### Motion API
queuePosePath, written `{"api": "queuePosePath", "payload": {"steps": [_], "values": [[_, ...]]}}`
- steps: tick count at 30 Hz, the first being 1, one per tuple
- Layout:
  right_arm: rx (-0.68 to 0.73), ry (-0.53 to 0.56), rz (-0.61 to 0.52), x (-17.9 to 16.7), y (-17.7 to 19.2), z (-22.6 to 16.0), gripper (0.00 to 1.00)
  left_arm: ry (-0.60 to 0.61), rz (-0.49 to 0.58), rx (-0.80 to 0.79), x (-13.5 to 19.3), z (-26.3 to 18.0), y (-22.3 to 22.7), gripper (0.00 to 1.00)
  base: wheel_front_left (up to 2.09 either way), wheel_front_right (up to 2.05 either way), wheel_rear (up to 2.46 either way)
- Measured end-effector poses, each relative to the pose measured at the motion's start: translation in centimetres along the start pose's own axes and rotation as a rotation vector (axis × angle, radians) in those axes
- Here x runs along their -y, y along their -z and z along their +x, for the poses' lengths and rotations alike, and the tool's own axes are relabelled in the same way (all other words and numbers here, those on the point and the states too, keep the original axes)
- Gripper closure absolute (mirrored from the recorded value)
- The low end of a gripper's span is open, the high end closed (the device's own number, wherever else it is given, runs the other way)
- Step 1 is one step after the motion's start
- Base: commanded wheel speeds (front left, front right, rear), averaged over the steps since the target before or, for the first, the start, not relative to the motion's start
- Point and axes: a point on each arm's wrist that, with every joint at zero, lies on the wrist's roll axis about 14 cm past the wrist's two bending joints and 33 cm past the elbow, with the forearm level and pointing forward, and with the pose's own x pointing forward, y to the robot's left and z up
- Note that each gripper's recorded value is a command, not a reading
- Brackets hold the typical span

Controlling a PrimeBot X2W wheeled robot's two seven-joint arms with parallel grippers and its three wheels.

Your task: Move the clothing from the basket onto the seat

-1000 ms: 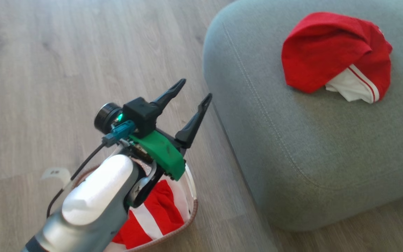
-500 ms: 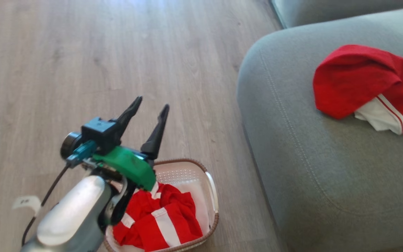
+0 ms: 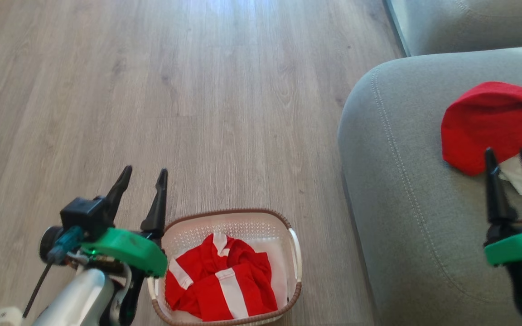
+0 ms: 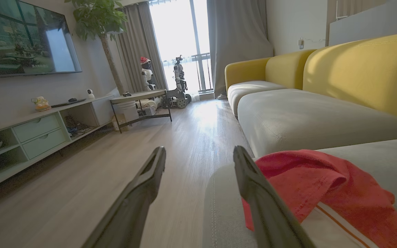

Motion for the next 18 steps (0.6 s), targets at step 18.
{"api": "queuePosePath", "payload": {"steps": [18], "values": [[-0.062,-0.025,0.029,-3.8,3.2,-2.8,0.0,-0.142,0.034,0.029,-3.3,-3.3,0.5,0.0,0.0,0.0,0.0]]}}
